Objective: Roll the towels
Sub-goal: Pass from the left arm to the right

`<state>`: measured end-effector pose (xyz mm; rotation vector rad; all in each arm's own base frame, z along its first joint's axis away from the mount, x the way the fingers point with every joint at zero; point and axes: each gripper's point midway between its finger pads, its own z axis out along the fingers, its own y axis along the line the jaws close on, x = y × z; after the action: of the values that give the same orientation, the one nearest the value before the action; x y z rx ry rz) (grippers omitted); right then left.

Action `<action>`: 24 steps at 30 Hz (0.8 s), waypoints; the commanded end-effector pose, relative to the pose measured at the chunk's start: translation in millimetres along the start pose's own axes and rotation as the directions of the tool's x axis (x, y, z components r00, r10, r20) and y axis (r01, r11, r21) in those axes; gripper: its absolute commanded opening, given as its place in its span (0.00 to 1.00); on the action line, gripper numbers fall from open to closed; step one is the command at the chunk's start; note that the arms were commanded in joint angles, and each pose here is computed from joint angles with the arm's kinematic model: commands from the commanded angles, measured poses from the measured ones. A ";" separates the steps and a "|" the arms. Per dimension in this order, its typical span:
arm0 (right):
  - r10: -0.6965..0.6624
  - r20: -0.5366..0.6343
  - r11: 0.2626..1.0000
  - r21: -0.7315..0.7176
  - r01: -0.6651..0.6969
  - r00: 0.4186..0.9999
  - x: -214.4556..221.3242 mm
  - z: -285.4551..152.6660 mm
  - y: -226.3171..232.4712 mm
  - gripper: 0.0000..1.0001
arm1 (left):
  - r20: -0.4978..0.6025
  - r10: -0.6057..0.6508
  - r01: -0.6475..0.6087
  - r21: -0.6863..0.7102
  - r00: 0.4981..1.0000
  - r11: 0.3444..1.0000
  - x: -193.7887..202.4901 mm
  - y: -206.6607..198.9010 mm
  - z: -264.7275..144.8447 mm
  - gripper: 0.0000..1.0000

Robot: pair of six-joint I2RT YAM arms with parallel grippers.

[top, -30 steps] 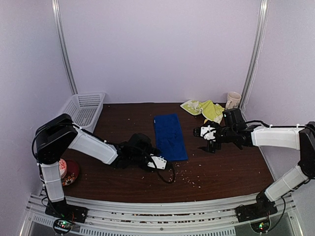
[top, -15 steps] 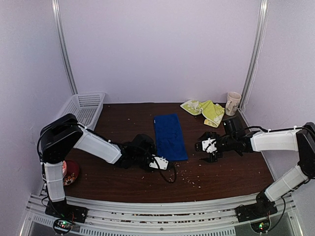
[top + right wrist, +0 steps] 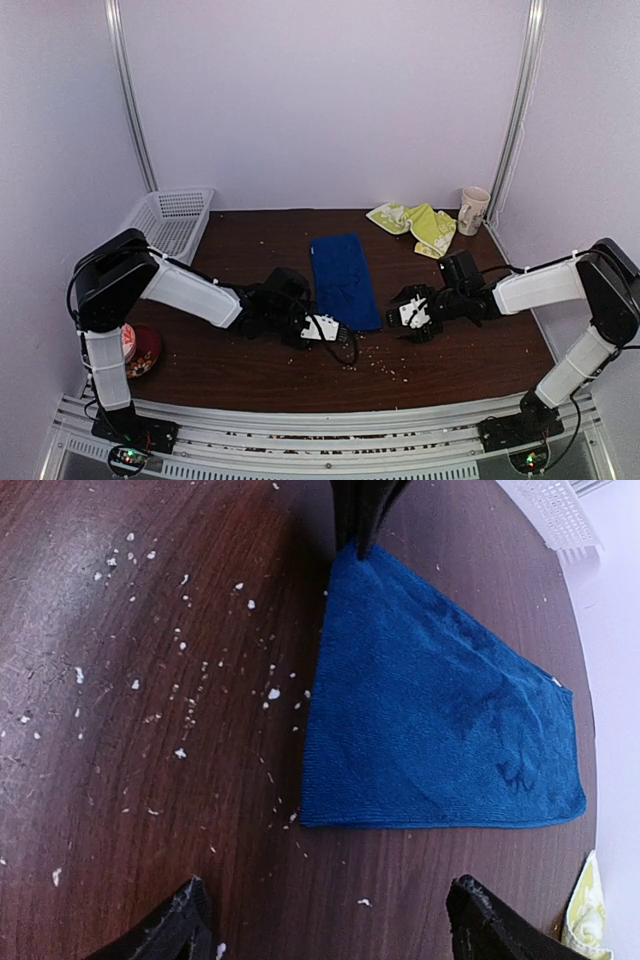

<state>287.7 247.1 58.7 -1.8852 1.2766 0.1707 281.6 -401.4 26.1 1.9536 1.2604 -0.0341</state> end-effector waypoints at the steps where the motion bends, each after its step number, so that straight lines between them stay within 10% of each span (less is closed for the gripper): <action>1: -0.039 -0.046 0.998 0.041 0.040 0.998 1.3 13.7 2.1 0.82 | 0.113 -0.086 0.085 0.014 0.990 0.996 -22.1 19.6 -15.5 0.00; 24: -0.163 -0.187 0.981 0.079 0.180 0.969 3.8 48.6 20.8 0.73 | 0.246 -0.232 0.215 0.097 0.941 0.972 -29.1 44.9 -33.1 0.00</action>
<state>293.1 290.6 43.9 -1.8944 1.1395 -0.0802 284.3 -403.3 50.5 1.8589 1.3664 -0.3713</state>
